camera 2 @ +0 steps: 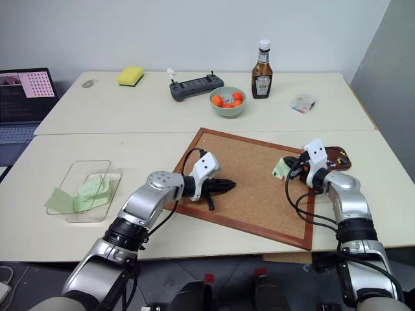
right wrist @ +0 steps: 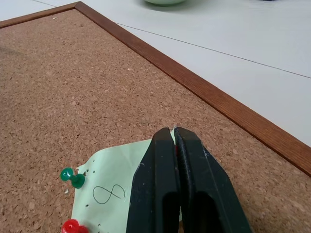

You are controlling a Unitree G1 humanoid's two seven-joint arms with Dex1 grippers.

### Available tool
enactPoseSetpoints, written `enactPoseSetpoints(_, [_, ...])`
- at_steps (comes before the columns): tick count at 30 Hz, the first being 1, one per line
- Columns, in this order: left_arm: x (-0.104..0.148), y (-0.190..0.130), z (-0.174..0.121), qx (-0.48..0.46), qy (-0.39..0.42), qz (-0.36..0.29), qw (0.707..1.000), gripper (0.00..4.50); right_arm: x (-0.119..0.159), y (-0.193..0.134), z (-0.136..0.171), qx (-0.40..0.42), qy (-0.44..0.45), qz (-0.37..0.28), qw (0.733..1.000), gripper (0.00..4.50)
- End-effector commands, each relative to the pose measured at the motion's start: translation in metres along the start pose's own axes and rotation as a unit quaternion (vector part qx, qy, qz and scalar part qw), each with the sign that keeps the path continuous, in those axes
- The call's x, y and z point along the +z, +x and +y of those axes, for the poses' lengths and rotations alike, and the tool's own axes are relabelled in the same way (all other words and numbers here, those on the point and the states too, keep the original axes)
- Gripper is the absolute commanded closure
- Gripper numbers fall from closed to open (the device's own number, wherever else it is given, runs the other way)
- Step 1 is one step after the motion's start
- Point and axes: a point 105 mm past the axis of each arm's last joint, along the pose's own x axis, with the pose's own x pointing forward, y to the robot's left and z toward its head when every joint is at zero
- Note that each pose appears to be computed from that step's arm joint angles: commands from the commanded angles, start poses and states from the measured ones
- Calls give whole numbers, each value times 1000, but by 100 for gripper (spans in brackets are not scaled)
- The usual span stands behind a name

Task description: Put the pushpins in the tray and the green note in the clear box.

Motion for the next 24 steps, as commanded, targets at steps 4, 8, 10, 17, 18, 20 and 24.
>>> enactPoseSetpoints(4, [0,-3,3,16,7,0,1000,450,9,0,-6,-6,-23,-10,1000,344])
enactPoseSetpoints(8, [0,-3,3,17,7,0,1000,450,11,0,-6,-1,-33,-11,999,326])
enactPoseSetpoints(10, [0,-3,3,17,8,-1,1000,450,11,-1,-6,-1,-35,-12,999,326])
enactPoseSetpoints(17, [1,-2,2,16,8,-1,1000,450,13,-1,-9,-13,-40,-17,999,326])
enactPoseSetpoints(18, [1,-3,2,15,8,-1,1000,450,13,-2,-11,-16,-40,-18,999,326])
enactPoseSetpoints(20, [0,-3,1,15,8,-1,1000,450,15,-4,-14,-22,-41,-21,999,326])
enactPoseSetpoints(24, [0,-3,2,15,8,0,1000,450,22,-9,-16,-23,-38,-37,998,326])
